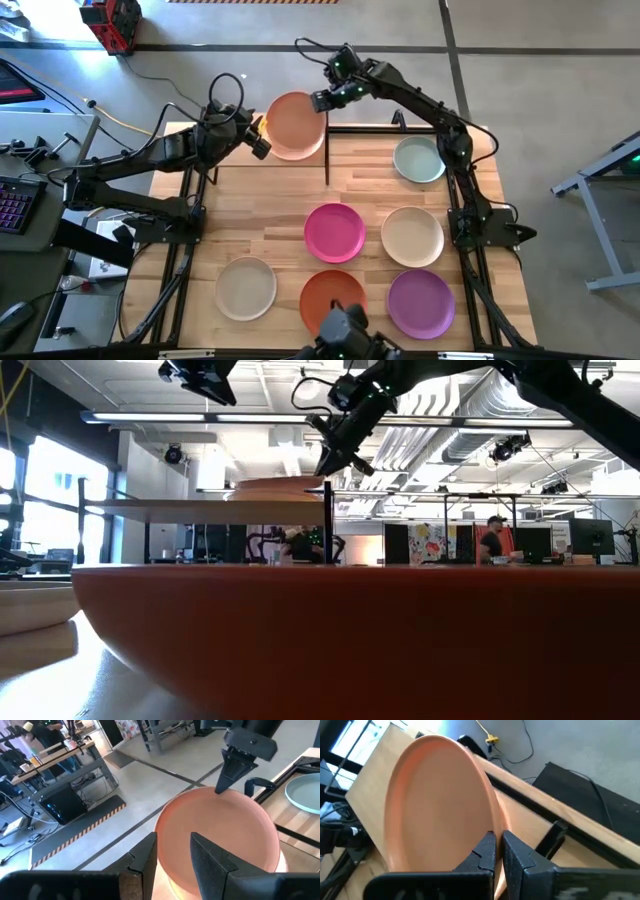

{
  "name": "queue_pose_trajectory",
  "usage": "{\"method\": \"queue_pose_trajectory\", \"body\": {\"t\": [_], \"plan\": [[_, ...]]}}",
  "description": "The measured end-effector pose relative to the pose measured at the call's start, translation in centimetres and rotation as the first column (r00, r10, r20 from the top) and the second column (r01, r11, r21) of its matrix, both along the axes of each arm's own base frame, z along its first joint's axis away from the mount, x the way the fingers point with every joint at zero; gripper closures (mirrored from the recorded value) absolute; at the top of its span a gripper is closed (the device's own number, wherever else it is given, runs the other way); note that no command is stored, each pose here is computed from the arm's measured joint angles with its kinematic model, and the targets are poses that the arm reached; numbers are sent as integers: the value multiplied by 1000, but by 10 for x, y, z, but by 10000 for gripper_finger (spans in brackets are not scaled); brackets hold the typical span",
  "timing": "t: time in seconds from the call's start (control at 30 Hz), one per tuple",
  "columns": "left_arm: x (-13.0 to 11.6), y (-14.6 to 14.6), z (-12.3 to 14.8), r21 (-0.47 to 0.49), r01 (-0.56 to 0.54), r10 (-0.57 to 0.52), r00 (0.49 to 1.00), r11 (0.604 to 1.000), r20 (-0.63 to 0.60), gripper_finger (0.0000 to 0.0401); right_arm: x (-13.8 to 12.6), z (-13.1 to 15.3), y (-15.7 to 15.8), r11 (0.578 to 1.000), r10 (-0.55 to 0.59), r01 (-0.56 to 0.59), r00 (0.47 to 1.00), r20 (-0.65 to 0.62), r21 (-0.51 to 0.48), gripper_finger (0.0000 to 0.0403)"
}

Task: Place and stack plates onto a shelf
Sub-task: Stack the brown plate on top of the light orange plate on the shelf

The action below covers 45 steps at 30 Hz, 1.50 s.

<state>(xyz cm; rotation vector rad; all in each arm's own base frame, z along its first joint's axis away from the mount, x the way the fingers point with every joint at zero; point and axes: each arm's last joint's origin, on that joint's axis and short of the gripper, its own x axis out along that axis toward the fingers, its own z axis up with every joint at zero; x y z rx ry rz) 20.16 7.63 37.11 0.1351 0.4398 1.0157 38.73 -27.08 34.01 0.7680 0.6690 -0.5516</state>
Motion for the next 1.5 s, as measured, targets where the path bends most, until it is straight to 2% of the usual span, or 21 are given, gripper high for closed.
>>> {"method": "queue_pose_trajectory", "body": {"t": [0.8,1.13,1.23,1.5], "plan": [[0,0,-1,-4,0,0,1000,1000,-13,295,13,-12,14,1000,6,-6,998,-65,4,403],[-1,0,-2,-7,0,0,1000,1000,-24,295,15,-14,13,999,30,-32,997,-72,-34,400],[-1,0,-3,-8,0,-1,1000,1000,-30,295,15,-14,13,998,35,-38,997,-74,-42,386],[-1,0,-2,-8,0,-1,1000,1000,-30,295,17,-12,12,997,38,-42,998,-51,-64,317]]}}
